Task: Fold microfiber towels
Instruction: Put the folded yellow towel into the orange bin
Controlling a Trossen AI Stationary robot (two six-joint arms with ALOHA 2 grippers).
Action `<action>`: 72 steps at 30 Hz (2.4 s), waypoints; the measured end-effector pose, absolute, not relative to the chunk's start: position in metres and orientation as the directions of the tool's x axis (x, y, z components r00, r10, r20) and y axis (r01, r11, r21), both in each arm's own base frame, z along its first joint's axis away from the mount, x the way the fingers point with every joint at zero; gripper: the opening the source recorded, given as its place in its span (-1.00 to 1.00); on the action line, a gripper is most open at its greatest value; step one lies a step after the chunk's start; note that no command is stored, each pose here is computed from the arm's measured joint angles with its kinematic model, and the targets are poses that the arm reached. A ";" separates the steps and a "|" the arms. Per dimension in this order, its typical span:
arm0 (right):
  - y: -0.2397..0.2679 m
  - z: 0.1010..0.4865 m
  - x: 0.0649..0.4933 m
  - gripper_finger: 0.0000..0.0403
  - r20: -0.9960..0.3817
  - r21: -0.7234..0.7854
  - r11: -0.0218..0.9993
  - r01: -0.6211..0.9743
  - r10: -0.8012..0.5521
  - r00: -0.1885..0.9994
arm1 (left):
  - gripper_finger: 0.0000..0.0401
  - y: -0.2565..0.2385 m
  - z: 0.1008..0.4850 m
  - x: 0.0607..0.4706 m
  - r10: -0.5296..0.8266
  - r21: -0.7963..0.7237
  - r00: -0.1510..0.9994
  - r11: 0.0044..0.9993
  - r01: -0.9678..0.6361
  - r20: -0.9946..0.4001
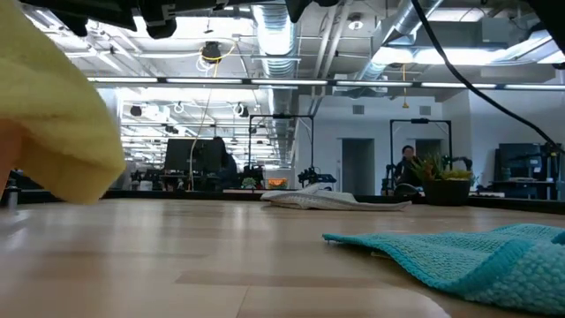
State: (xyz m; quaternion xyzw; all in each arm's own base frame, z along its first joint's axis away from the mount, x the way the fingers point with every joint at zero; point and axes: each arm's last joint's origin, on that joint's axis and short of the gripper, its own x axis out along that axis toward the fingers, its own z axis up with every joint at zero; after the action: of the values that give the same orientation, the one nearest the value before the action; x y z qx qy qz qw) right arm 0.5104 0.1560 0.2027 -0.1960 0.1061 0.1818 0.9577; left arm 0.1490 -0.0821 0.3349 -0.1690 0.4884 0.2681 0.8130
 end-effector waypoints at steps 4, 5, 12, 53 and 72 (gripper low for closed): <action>0.156 0.202 0.510 0.13 -0.278 -0.336 0.857 -0.391 0.307 0.910 | -0.25 -0.082 0.335 0.149 0.271 -0.013 0.379 0.799 -0.601 -0.885; 0.156 0.202 0.510 0.14 -0.286 -0.335 0.856 -0.394 0.306 0.908 | -0.25 -0.082 0.335 0.149 0.271 -0.013 0.379 0.799 -0.601 -0.885; 0.154 0.199 0.510 0.11 -0.317 -0.331 0.854 -0.401 0.300 0.900 | -0.25 -0.085 0.334 0.148 0.220 -0.033 0.357 0.810 -0.585 -0.908; 0.144 0.197 0.512 0.10 -0.331 -0.313 0.867 -0.388 0.283 0.900 | -0.25 -0.178 0.268 0.182 0.124 0.155 0.426 0.987 0.039 -0.896; 0.145 0.197 0.512 0.10 -0.329 -0.313 0.865 -0.392 0.289 0.899 | -0.73 -0.178 0.255 0.193 0.023 0.027 0.432 1.000 0.005 -0.902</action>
State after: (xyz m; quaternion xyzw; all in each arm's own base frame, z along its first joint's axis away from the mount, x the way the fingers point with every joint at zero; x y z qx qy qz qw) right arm 0.5120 0.1446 0.1974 -0.1892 0.1371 0.1782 0.9559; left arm 0.1930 -0.1781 0.2553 0.0130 0.5328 0.0051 0.8461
